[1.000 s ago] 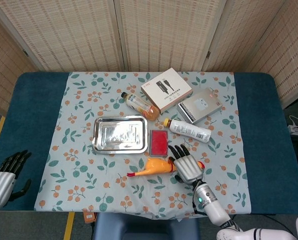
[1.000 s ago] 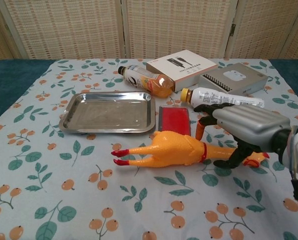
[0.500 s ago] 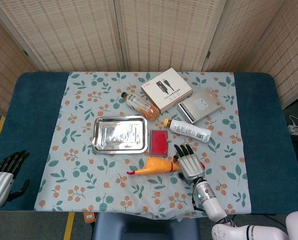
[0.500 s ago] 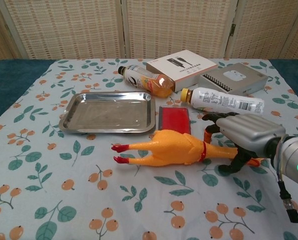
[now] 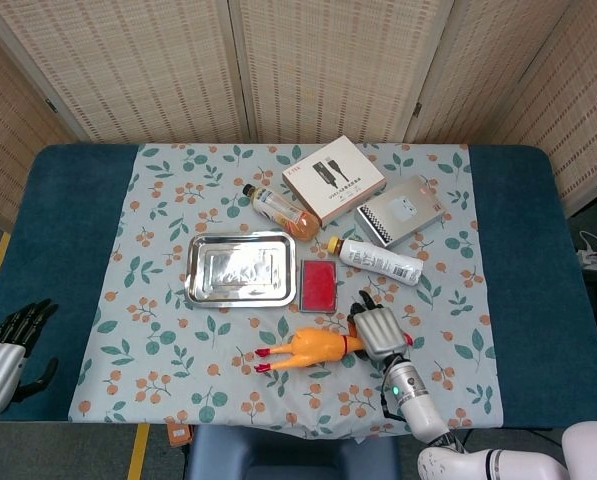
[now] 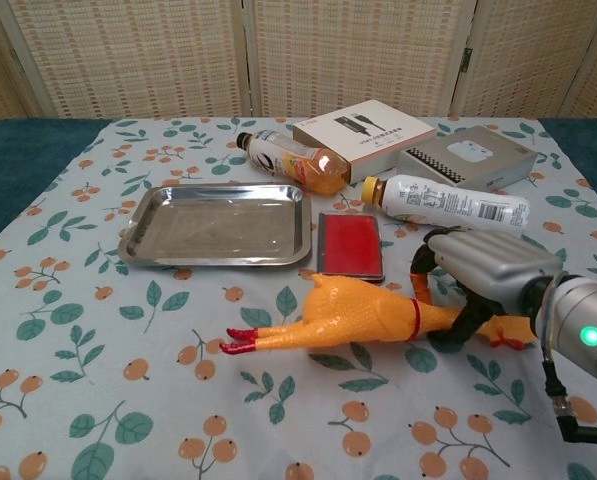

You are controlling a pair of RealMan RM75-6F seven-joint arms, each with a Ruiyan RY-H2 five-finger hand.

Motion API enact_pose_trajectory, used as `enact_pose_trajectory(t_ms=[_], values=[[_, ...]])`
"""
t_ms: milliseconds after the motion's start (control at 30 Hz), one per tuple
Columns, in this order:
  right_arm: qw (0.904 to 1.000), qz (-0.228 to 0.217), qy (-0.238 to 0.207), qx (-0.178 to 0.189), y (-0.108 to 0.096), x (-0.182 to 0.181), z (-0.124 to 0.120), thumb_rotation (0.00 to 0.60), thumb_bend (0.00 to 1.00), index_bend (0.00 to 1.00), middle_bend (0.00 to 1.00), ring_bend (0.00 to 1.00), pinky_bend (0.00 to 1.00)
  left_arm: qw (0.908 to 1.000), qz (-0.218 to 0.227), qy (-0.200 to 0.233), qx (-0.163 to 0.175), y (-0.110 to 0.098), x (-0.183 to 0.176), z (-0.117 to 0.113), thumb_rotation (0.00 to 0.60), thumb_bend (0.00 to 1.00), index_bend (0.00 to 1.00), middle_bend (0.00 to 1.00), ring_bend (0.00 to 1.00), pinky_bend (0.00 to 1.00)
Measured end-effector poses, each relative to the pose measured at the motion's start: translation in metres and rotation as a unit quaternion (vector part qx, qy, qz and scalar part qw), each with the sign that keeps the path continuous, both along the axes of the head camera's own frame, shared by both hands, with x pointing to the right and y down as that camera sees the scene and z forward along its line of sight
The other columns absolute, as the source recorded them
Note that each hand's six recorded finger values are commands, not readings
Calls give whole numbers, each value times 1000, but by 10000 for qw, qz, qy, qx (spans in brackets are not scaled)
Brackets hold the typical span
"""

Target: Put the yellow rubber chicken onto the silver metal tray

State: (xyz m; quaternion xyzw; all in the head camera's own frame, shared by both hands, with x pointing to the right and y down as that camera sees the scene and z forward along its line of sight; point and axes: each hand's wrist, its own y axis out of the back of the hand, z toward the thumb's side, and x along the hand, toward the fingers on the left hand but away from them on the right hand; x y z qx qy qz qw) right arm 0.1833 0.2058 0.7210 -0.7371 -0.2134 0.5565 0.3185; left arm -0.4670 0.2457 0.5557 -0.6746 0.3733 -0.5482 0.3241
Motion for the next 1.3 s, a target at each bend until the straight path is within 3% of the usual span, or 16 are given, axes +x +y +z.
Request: enact_pose_trajectory(t_ms=[100,200,433,800,1033,1167,1300], values=[[10000,39,-41,16,0,0,-2,600,224,834,546,559,767,10000,24,-4,-11,0,1,0,600,452,0,0,0,97],[9998,109,-180,31,-1,-1,-5,600,249,876,590,613,844,10000,78,3,-6,0,3,1,600,451,0,0,0,97],[9958,244,-859,211,-9,-13,-25,600,303,884,630,769,1000,9995,291,87,9,-2,13,6,600,451,0,0,1,100],[9863,118,-1637,-172,-37,-25,-44,600,311,889,641,794,1000,9952,765,603,-41,-6,40,19,600,438,0,0,11,120],[9779,327,-1843,-927,-55,-32,-42,600,311,893,641,794,1000,9845,1213,1255,-160,-25,86,27,600,404,0,0,0,115],[9693,426,-1958,-1425,-64,-45,-42,600,311,893,641,793,1000,9773,1343,1562,-500,-31,109,38,600,370,0,0,0,76],[9626,409,-2129,-1622,-74,-68,-50,600,311,893,641,793,1000,9697,1456,1740,-905,-38,132,49,600,364,0,0,0,63]])
